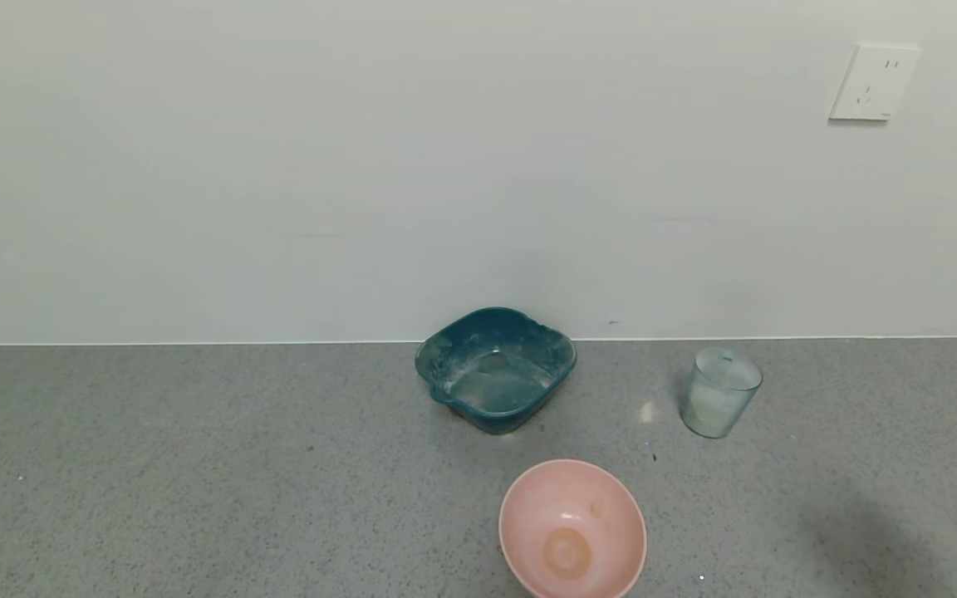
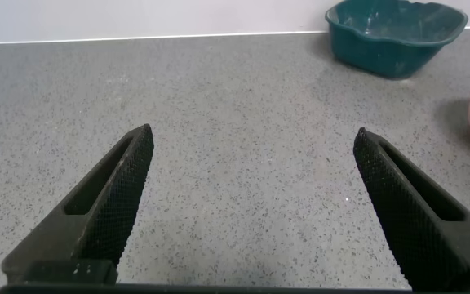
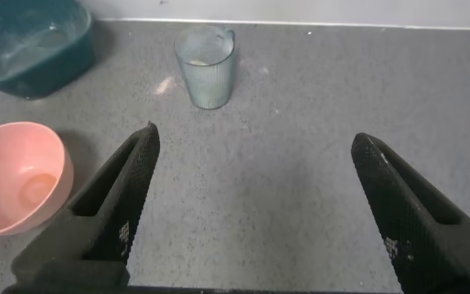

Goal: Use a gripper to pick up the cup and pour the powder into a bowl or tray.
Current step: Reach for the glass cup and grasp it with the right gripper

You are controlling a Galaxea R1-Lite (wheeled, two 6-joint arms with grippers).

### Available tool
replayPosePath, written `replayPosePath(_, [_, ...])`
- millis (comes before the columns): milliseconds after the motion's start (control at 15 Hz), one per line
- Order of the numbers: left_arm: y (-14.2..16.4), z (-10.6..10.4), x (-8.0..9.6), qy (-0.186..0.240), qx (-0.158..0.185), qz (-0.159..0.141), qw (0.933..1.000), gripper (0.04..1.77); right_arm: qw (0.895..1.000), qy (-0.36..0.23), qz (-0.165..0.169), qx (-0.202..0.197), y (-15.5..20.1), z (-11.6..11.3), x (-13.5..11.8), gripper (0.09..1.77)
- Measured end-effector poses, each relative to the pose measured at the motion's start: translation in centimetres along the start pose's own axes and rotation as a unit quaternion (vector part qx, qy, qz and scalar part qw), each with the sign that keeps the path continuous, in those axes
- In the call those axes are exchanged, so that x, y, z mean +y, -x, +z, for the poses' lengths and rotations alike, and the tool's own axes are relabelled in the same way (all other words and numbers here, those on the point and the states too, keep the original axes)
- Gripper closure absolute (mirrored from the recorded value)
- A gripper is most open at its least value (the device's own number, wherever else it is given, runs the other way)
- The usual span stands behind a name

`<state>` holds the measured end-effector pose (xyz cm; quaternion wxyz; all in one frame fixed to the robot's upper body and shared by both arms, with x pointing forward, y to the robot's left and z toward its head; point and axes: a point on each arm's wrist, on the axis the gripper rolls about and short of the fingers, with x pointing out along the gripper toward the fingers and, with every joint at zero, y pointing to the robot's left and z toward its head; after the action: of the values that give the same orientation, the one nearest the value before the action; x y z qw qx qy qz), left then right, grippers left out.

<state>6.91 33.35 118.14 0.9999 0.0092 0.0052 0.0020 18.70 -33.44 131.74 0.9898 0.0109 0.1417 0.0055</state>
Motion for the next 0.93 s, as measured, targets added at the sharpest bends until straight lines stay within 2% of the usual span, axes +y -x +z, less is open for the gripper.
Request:
replayPosePath(133, [0.0,0.0,0.0,0.0,0.0,0.0,1.0,0.05,0.999,0.001,0.004,0.032,-4.1,0.7,0.2,0.15])
replayPosePath(333, [0.0,0.0,0.0,0.0,0.0,0.0,1.0,0.05,0.998,0.004,0.009,0.065,-10.1,0.4,0.5,0.15])
replayPosePath(667, [0.0,0.0,0.0,0.0,0.0,0.0,1.0,0.05,0.994,0.014,0.021,0.108,-18.2,-3.0,1.6,0.15])
replayPosePath(933, [0.0,0.0,0.0,0.0,0.0,0.0,1.0,0.05,0.991,0.028,0.02,0.132,-21.9,-6.1,3.1,0.15])
